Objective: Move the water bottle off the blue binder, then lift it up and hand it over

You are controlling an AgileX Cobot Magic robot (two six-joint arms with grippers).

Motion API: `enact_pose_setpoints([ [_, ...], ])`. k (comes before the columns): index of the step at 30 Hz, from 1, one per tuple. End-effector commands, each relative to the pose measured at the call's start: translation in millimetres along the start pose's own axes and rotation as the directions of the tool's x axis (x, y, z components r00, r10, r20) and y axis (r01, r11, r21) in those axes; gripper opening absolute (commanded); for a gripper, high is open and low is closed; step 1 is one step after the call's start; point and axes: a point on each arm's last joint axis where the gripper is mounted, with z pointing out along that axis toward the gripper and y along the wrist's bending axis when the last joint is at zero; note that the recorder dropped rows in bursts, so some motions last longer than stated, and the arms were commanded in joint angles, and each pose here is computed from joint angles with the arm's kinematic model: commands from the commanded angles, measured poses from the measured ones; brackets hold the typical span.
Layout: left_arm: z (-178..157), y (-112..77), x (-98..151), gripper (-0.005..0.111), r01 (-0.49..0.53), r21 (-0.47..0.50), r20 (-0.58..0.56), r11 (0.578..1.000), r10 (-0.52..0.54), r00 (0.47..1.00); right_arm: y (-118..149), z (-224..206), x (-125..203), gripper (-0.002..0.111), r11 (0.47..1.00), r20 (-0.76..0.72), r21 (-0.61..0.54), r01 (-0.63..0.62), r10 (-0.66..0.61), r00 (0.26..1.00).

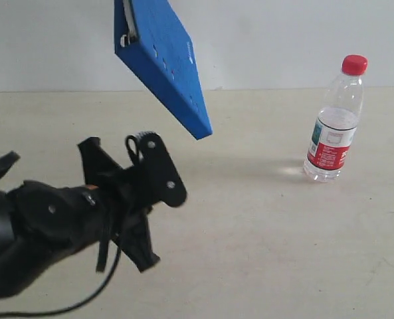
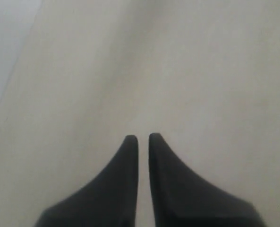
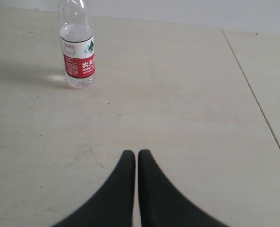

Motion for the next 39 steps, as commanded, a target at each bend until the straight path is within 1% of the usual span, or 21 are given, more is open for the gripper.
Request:
enact_pose_setpoints([
  [1,27.8,47.7,44.3,0.005,0.137,-0.112,-0.172,0.984,-0.155,0.973,-0.8,-1.8,-0.5,0.000,1.000,0.008,0.003,-0.009,0.009,1.000],
  [2,30.8,60.2,55.1,0.005,0.199,-0.155,-0.198,0.968,-0.228,0.953,-0.8,-1.8,-0.5,0.000,1.000,0.008,0.003,-0.009,0.009,1.000],
  [5,31.1,93.6,81.1,0.005,0.377,-0.276,-0.210,0.884,-0.438,0.874,-0.8,-1.8,-0.5,0.000,1.000,0.008,0.003,-0.009,0.009,1.000],
  [7,25.5,114.5,95.6,0.005,0.452,-0.348,-0.190,0.821,-0.534,0.824,-0.8,-1.8,-0.5,0.000,1.000,0.008,0.003,-0.009,0.009,1.000],
  [8,20.7,124.8,101.1,0.005,0.466,-0.377,-0.176,0.801,-0.556,0.813,-0.8,-1.8,-0.5,0.000,1.000,0.008,0.003,-0.009,0.009,1.000],
  [10,8.3,143.2,107.3,0.005,0.476,-0.427,-0.135,0.769,-0.575,0.807,-0.8,-1.8,-0.5,0.000,1.000,0.008,0.003,-0.009,0.009,1.000],
  [12,-9.6,162.6,113.0,0.005,0.486,-0.500,-0.083,0.717,-0.598,0.797,-0.8,-1.8,-0.5,0.000,1.000,0.008,0.003,-0.009,0.009,1.000],
  [14,-31.4,178.7,115.4,0.005,0.496,-0.581,-0.019,0.645,-0.620,0.785,-0.8,-1.8,-0.5,0.000,1.000,0.008,0.003,-0.009,0.009,1.000],
  [16,-60.1,191.7,111.8,0.005,0.531,-0.641,0.084,0.554,-0.637,0.766,-0.8,-1.8,-0.5,0.000,1.000,0.008,0.003,-0.009,0.009,1.000],
  [19,-100.7,201.4,102.6,0.005,0.597,-0.647,0.228,0.474,-0.627,0.745,-0.8,-1.8,-0.5,0.000,1.000,0.008,0.003,-0.009,0.009,1.000],
  [22,-145.6,204.6,94.8,0.005,0.688,-0.600,0.386,0.408,-0.606,0.696,-0.8,-1.8,-0.5,0.000,1.000,0.008,0.003,-0.009,0.009,1.000],
  [23,-156.7,204.6,93.2,0.005,0.701,-0.589,0.418,0.402,-0.591,0.690,-0.8,-1.8,-0.5,0.000,1.000,0.008,0.003,-0.009,0.009,1.000],
  [24,-171.1,202.3,90.6,0.005,0.717,-0.561,0.460,0.414,-0.565,0.685,-0.8,-1.8,-0.5,0.000,1.000,0.008,0.003,-0.009,0.009,1.000],
  [26,-189.3,196.0,86.9,0.005,0.726,-0.512,0.509,0.459,-0.518,0.687,-0.8,-1.8,-0.5,0.000,1.000,0.008,0.003,-0.009,0.009,1.000],
  [28,-204.0,185.5,84.8,0.005,0.739,-0.443,0.562,0.507,-0.485,0.670,-0.8,-1.8,-0.5,0.000,1.000,0.008,0.003,-0.009,0.009,1.000],
  [29,-210.5,181.7,85.2,0.005,0.743,-0.426,0.583,0.516,-0.472,0.661,-0.8,-1.8,-0.5,0.000,1.000,0.008,0.003,-0.009,0.009,1.000],
  [31,-219.9,166.8,88.2,0.005,0.758,-0.353,0.623,0.548,-0.467,0.628,-0.8,-1.8,-0.5,0.000,1.000,0.008,0.003,-0.007,0.007,1.000],
  [33,-227.3,151.7,92.9,0.005,0.774,-0.281,0.658,0.567,-0.473,0.585,-0.8,-1.8,-0.5,0.000,1.000,0.008,0.003,-0.006,0.006,1.000],
  [35,-228.9,132.4,98.1,0.005,0.773,-0.193,0.681,0.605,-0.485,0.549,-0.8,-1.8,-0.5,0.000,1.000,0.008,0.003,-0.006,0.006,1.000],
  [37,-224.3,113.1,104.5,0.005,0.758,-0.116,0.683,0.641,-0.502,0.530,-0.8,-1.8,-0.5,0.000,1.000,0.008,0.003,-0.006,0.006,1.000],
  [39,-217.9,96.4,111.8,0.005,0.748,-0.060,0.678,0.661,-0.523,0.517,-0.8,-1.8,-0.5,0.000,1.000,0.008,0.003,-0.006,0.006,1.000],
])
